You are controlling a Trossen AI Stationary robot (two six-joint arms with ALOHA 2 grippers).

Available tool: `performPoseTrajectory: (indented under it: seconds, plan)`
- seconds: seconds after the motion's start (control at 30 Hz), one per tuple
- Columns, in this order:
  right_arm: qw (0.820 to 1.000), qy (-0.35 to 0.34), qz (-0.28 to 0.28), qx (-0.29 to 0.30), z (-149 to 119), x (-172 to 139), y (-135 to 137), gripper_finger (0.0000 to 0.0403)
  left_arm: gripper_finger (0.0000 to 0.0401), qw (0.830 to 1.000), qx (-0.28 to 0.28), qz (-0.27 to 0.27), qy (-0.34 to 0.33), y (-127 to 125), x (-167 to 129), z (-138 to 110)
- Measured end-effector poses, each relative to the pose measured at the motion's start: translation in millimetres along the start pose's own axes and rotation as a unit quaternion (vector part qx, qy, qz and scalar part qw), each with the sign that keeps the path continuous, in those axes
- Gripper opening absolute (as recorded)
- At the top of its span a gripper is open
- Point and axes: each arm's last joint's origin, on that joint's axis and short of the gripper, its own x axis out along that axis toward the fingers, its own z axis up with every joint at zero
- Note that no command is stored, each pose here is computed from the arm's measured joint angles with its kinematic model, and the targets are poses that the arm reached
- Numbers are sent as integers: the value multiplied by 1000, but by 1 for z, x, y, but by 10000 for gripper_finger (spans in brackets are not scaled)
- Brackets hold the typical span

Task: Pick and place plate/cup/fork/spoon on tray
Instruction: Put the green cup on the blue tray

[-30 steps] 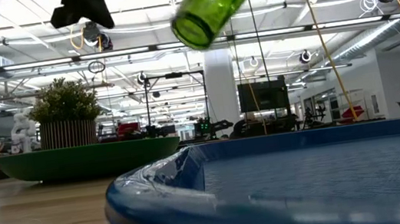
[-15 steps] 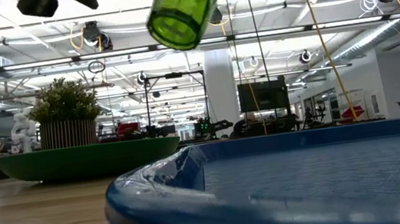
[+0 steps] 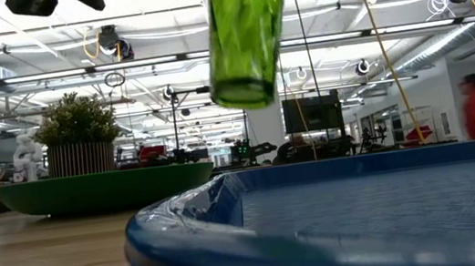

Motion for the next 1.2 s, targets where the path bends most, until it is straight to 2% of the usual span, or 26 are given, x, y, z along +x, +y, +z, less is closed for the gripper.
performPoseTrajectory:
  seconds: [0.27,0.5,0.77,1.03,1.2]
  plan:
    - [998,43,-22,36,-4,21,0,0,8,1000,10,5,-19,-1,-1,-2]
    - [997,35,-57,46,-7,29,-3,0,8,999,29,6,-20,-1,-1,-2]
    - [994,58,-66,71,-18,43,-5,0,8,998,61,7,-21,-1,-1,-2]
    - [995,36,-42,83,-21,61,-4,0,8,996,91,7,-21,-1,-1,-2]
    - [993,41,-47,100,-23,61,-5,0,8,995,96,6,-19,-2,-1,-3]
